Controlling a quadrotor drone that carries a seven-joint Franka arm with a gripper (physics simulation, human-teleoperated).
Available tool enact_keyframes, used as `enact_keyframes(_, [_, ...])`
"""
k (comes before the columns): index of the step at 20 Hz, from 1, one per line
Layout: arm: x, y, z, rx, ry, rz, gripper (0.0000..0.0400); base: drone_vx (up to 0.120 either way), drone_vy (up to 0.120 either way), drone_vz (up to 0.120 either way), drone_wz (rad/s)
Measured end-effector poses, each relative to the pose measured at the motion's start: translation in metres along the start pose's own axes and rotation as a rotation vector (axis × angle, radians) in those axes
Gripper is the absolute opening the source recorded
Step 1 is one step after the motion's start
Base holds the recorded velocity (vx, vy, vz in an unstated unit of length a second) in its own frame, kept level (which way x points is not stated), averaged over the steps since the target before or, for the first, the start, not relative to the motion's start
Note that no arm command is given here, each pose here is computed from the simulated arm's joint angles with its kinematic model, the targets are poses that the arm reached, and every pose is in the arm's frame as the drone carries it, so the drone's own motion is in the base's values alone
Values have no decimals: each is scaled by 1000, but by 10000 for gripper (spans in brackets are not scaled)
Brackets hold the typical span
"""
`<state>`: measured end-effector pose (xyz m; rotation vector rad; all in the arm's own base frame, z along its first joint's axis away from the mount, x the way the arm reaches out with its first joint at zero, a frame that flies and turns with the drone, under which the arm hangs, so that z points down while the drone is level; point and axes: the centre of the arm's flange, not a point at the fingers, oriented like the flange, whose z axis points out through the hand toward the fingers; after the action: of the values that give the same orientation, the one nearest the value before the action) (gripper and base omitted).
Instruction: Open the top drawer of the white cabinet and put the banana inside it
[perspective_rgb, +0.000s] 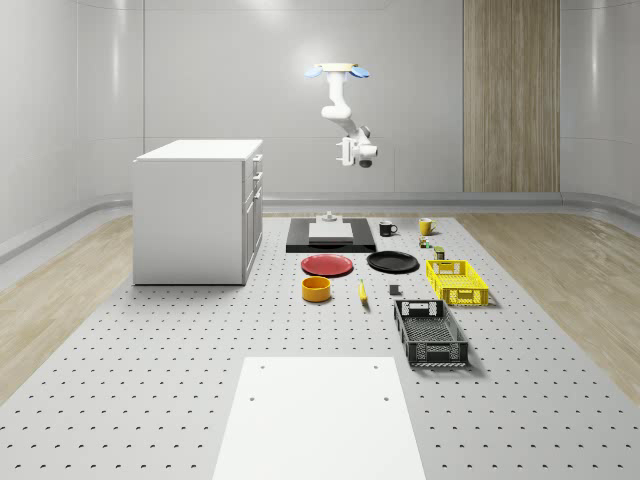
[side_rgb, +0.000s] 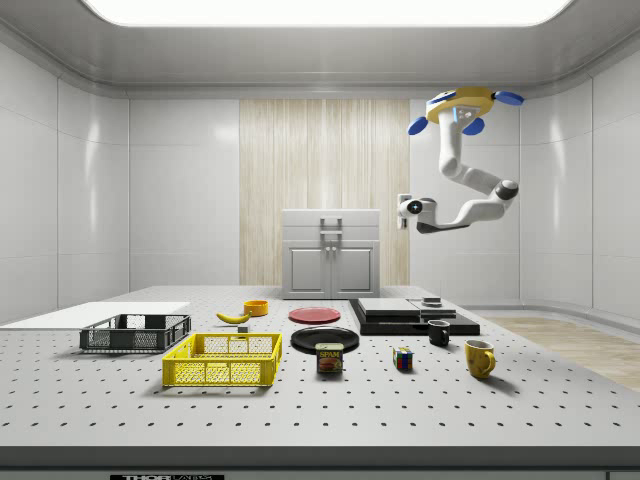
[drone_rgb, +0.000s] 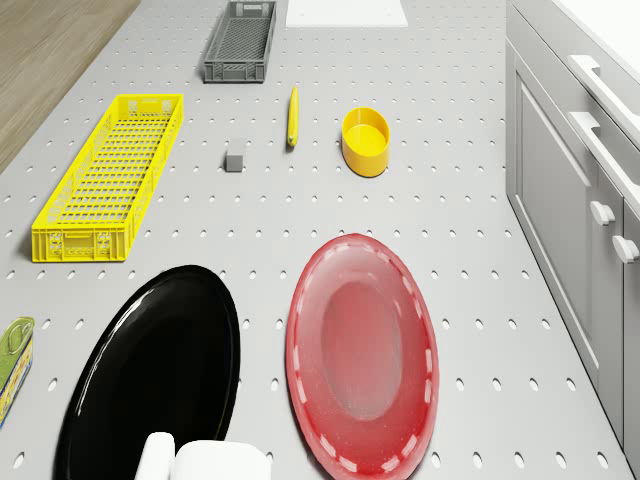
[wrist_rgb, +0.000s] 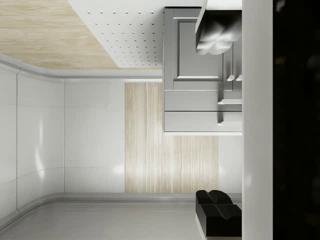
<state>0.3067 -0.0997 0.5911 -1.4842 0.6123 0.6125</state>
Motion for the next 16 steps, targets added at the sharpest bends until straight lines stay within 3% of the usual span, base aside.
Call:
enact_keyframes(2, [0,0,0,0,0,0,400,120,-20,0,0])
enact_keyframes(16, [0,0,0,0,0,0,400,120,-120,0,0])
